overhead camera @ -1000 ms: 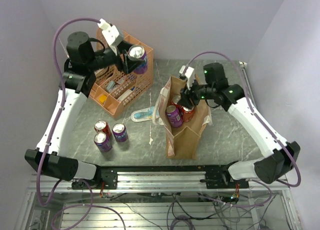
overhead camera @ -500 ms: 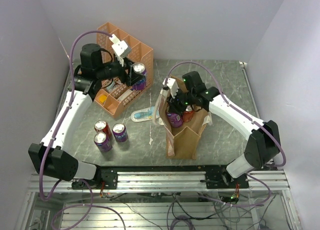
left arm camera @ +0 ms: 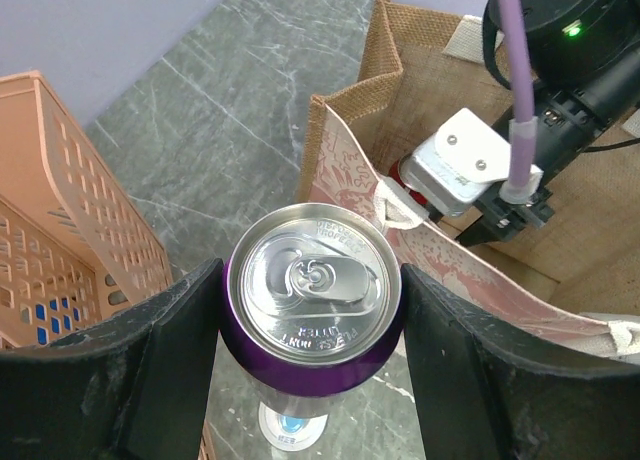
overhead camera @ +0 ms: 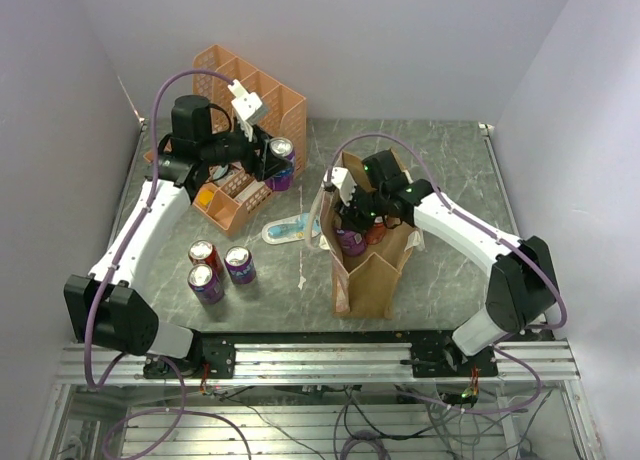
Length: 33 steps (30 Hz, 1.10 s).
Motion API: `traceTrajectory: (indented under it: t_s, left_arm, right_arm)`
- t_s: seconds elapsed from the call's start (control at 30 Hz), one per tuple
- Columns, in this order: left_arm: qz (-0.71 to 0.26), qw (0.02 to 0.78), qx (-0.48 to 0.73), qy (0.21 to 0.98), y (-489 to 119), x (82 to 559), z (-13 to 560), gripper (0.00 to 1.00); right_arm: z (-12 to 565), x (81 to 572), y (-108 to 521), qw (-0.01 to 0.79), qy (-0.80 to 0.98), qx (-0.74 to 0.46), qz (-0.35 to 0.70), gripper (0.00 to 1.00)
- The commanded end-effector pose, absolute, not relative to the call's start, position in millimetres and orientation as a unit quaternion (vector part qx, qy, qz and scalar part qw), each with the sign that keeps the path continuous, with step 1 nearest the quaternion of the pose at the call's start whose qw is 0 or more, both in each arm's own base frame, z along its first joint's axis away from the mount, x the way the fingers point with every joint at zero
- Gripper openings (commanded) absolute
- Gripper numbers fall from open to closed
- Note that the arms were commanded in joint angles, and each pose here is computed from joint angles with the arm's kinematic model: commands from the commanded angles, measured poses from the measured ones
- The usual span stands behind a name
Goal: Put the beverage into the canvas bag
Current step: Adjust the drink in the canvas bag.
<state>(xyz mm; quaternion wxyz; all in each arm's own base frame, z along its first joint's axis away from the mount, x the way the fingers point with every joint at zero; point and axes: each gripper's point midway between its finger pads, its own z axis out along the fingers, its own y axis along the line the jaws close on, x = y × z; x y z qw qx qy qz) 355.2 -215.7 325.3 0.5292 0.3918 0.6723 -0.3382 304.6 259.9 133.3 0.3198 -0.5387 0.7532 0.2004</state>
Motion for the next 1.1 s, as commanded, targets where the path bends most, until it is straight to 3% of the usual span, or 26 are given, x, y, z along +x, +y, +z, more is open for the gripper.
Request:
traceTrajectory:
  t_s: [0.0, 0.63, 1.07]
  left_arm:
    - [-0.333, 0.569, 0.43, 0.617, -222.3, 360.2, 346.4, 0.07]
    - [-0.337, 0.528, 0.497, 0.6, -242.1, 344.2, 309.2, 0.07]
    - [-0.349, 0.486, 0.554, 0.579, -249.4, 318.0, 275.6, 0.07]
  right_arm:
    - [131.0, 283.4, 243.9, 0.3, 0.753, -0.554, 0.192, 0.27]
    - [130.4, 263.0, 231.6, 0.294, 0.754, -0.554, 0.195, 0.25]
    - [147.2, 265.4, 236.3, 0.313, 0.74, -0.561, 0.2, 0.39]
